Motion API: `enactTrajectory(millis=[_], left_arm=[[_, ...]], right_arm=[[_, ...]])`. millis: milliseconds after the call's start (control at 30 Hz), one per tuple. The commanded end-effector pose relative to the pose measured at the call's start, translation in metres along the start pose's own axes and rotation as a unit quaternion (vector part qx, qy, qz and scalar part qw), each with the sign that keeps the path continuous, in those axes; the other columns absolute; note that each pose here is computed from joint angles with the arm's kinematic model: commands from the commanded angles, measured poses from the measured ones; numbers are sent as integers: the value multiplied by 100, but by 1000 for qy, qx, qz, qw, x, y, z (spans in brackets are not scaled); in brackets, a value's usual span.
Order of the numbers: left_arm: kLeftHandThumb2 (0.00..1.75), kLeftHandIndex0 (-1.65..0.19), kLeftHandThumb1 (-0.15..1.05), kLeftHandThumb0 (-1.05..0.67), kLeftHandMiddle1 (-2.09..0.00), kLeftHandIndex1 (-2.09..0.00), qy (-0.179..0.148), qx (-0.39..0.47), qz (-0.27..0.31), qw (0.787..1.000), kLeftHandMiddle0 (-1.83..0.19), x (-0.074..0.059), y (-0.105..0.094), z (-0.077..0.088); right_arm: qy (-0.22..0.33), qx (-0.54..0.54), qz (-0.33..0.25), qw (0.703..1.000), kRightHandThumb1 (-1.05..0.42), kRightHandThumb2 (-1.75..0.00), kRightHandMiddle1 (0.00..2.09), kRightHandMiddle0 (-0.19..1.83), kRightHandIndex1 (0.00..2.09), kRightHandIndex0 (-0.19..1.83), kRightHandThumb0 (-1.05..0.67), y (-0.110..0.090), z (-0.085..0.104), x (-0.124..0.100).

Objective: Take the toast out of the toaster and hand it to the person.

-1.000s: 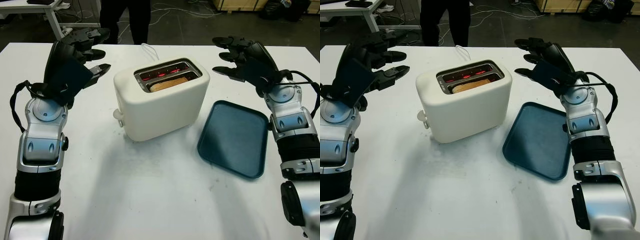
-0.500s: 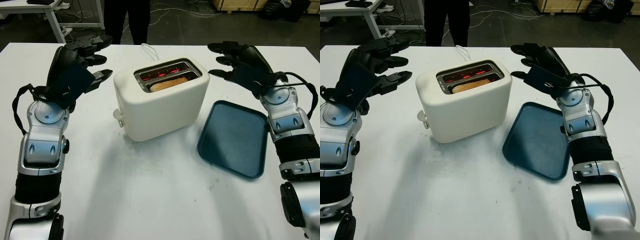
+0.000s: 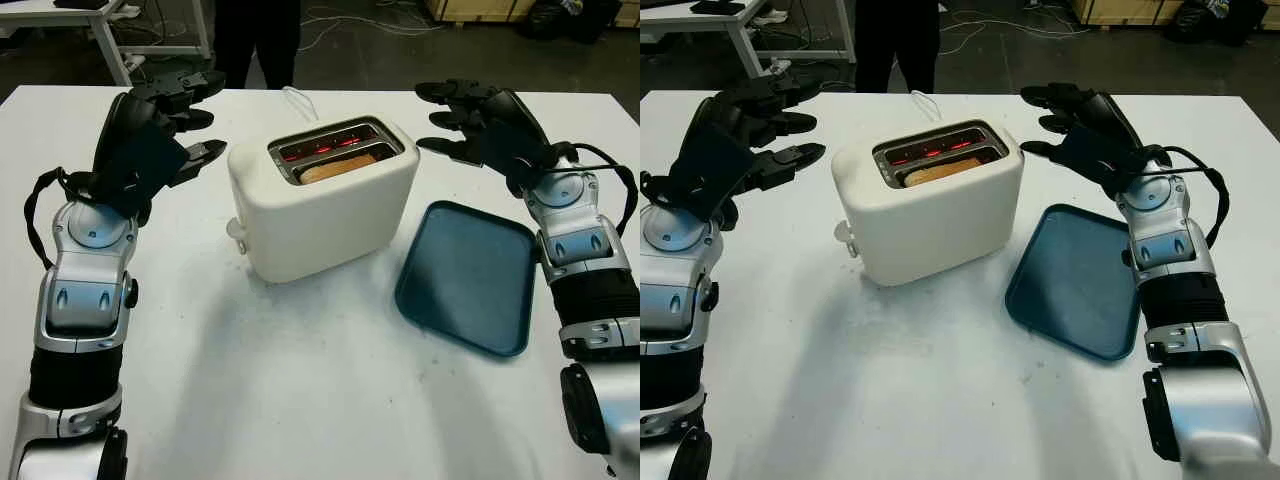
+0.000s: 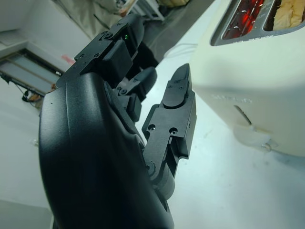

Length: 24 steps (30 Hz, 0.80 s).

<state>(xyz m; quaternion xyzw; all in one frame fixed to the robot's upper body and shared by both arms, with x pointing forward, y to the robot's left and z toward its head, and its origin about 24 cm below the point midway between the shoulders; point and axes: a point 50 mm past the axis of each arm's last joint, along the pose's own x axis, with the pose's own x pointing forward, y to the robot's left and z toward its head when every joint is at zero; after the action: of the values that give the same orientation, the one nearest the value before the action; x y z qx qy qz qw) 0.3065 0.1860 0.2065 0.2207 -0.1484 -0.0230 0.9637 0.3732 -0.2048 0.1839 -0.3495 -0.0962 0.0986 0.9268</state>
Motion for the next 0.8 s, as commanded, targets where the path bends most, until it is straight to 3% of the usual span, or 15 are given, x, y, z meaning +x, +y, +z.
enactTrajectory(millis=[0,767], left_arm=[[6,-62,92,-33,-72,-4,0,-2,-1,1000,-35,-1,0,0],[6,-63,92,-33,-76,-4,-4,6,3,1000,-36,2,1,1]], right_arm=[[2,9,0,1000,-90,0,0,50,0,56,-33,0,-2,-1],[-5,7,0,1000,-90,0,0,51,1,58,-29,1,2,2]])
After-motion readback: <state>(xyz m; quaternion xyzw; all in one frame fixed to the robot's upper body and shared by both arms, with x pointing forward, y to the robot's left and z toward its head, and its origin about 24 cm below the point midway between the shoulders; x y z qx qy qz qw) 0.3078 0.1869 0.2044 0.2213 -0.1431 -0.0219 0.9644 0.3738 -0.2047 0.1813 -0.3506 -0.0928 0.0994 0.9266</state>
